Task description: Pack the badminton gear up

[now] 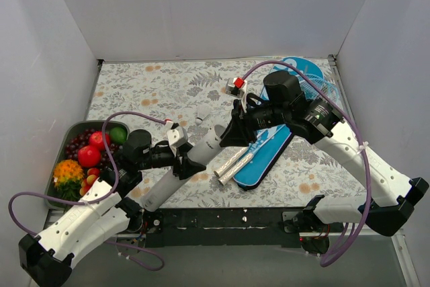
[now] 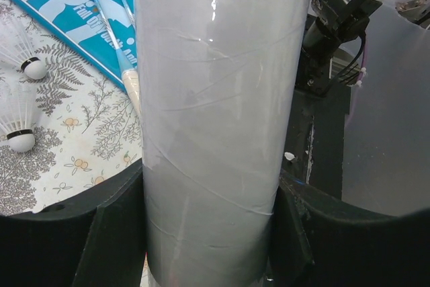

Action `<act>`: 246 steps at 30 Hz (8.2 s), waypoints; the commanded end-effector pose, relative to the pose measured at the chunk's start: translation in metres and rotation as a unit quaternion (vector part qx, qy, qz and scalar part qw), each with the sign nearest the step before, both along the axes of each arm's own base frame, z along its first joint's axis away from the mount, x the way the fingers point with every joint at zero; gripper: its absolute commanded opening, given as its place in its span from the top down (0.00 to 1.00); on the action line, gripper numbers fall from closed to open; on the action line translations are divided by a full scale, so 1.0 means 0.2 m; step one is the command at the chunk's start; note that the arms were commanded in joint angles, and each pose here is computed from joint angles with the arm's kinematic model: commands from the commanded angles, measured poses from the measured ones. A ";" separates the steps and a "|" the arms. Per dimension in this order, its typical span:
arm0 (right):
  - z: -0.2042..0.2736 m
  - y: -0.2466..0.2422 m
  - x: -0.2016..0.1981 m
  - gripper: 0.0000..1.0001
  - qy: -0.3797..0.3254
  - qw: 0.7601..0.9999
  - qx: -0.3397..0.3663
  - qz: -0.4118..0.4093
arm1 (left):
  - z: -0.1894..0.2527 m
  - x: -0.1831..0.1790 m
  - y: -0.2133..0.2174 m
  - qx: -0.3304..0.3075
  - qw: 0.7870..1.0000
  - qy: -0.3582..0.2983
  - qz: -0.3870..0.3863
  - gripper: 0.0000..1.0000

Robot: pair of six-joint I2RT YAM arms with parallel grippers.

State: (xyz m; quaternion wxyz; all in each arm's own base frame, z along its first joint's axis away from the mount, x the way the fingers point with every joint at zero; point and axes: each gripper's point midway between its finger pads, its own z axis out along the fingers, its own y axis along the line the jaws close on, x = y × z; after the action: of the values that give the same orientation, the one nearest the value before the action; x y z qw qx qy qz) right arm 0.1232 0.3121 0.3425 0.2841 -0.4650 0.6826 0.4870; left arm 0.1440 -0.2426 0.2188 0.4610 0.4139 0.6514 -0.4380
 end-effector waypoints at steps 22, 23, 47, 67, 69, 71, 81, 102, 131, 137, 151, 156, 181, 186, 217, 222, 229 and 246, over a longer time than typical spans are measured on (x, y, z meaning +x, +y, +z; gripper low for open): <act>0.30 -0.10 -0.02 0.99 -0.077 0.996 0.036 -0.035 | 0.06 -0.03 0.01 -0.019 0.999 -0.028 -0.003 0.45; 0.30 -0.10 -0.01 0.99 -0.080 0.996 0.035 -0.037 | 0.06 -0.03 0.01 -0.019 0.999 -0.027 -0.002 0.45; -0.63 -0.94 0.61 0.99 0.018 0.807 -0.268 -0.526 | 0.08 -0.02 0.02 -0.017 0.999 -0.032 0.012 0.45; -1.48 -1.37 0.57 0.99 0.150 0.653 -0.297 -0.681 | 0.12 -0.04 0.05 -0.016 0.999 -0.019 0.024 0.45; -1.51 -1.37 0.57 0.99 0.152 0.651 -0.303 -0.679 | 0.12 -0.04 0.05 -0.017 0.999 -0.018 0.025 0.44; -1.53 -1.37 0.57 0.99 0.155 0.650 -0.306 -0.678 | 0.12 -0.05 0.06 -0.016 0.999 -0.016 0.026 0.44; -1.52 -1.38 0.59 0.70 0.156 0.647 -0.321 -0.674 | 0.09 -0.04 0.06 -0.007 0.999 -0.014 0.029 0.44; -0.76 -0.69 1.27 0.45 0.043 0.901 -0.146 -0.407 | 0.07 -0.04 0.06 -0.001 1.000 -0.011 0.028 0.43; -1.23 -0.25 1.61 0.31 0.075 0.973 -0.103 -0.191 | 0.06 -0.07 0.06 -0.011 1.000 -0.012 0.014 0.42; -1.30 -0.26 1.54 0.38 0.099 0.972 -0.113 -0.180 | 0.07 -0.07 0.05 -0.013 1.000 -0.013 0.010 0.41; -1.38 -0.25 1.40 0.79 0.164 0.966 -0.130 -0.154 | 0.10 -0.11 0.08 -0.027 0.999 -0.025 0.014 0.40; -1.33 -0.25 1.38 0.99 0.163 0.966 -0.122 -0.159 | 0.11 -0.12 0.08 -0.030 0.999 -0.028 0.011 0.40; -0.06 -0.25 0.83 0.99 -0.158 0.956 -0.028 -0.245 | 0.06 -0.05 0.03 0.003 1.000 -0.003 0.004 0.44; 0.22 -0.36 0.58 0.99 -0.193 0.950 0.026 -0.243 | 0.03 -0.06 0.03 0.007 1.000 0.007 0.002 0.45; 0.31 -0.10 0.13 0.99 -0.108 0.984 0.116 -0.087 | 0.07 -0.09 0.05 -0.006 1.000 -0.014 -0.001 0.45; 0.25 -0.07 0.12 0.99 -0.101 0.986 0.103 -0.082 | 0.08 -0.10 0.05 -0.011 1.000 -0.019 -0.004 0.45; 0.11 0.02 0.06 0.99 -0.072 0.993 0.078 -0.044 | 0.10 -0.12 0.06 -0.018 0.999 -0.025 -0.008 0.45; -0.16 0.22 -0.15 0.99 -0.002 0.997 0.011 0.077 | 0.12 -0.14 0.08 -0.029 0.999 -0.040 -0.008 0.45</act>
State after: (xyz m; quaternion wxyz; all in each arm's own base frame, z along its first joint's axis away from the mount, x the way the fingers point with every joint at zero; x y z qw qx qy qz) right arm 0.1140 0.3504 0.3201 0.3024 -0.4831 0.6555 0.4955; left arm 0.1164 -0.2258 0.2269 0.4694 0.4207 0.6415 -0.4373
